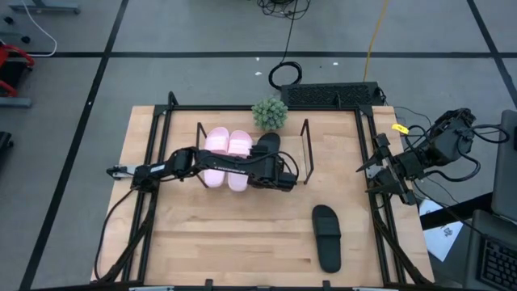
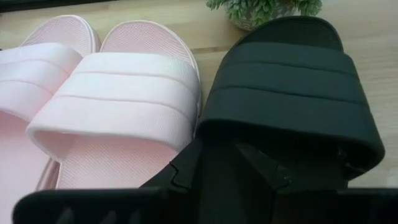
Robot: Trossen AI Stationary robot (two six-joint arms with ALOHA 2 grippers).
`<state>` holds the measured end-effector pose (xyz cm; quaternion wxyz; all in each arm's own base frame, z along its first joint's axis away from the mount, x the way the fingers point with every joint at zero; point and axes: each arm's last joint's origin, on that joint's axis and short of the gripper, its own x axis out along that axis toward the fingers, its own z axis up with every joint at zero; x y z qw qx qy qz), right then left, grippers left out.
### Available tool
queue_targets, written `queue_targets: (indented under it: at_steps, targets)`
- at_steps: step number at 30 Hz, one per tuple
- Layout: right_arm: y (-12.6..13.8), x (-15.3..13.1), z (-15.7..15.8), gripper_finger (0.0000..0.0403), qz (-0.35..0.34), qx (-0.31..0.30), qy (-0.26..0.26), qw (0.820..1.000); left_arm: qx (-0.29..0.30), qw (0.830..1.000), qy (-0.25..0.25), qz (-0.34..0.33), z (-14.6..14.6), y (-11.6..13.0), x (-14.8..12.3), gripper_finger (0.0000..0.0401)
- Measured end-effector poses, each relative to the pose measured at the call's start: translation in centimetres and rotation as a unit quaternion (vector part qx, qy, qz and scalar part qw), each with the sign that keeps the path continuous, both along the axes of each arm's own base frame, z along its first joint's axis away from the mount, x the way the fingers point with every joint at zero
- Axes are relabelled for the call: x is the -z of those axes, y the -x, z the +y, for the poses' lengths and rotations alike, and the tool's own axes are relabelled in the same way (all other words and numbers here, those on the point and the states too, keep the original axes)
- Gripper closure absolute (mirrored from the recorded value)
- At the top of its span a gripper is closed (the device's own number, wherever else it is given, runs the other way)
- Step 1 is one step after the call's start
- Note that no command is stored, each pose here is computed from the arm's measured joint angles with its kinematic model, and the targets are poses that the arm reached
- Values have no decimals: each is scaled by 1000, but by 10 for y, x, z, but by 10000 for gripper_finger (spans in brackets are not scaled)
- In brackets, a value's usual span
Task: Pick and place slides into the shelf
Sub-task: Put the black slide on the shelf
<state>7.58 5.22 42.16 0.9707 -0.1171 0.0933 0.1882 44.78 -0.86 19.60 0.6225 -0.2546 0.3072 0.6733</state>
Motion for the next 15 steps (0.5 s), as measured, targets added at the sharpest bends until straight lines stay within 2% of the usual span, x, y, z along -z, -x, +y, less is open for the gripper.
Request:
queue_targets:
  at_steps: [15]
  targets:
    - [0,0,0,156,0,0,1,1000,13,1000,0,0,-12,0,0,313]
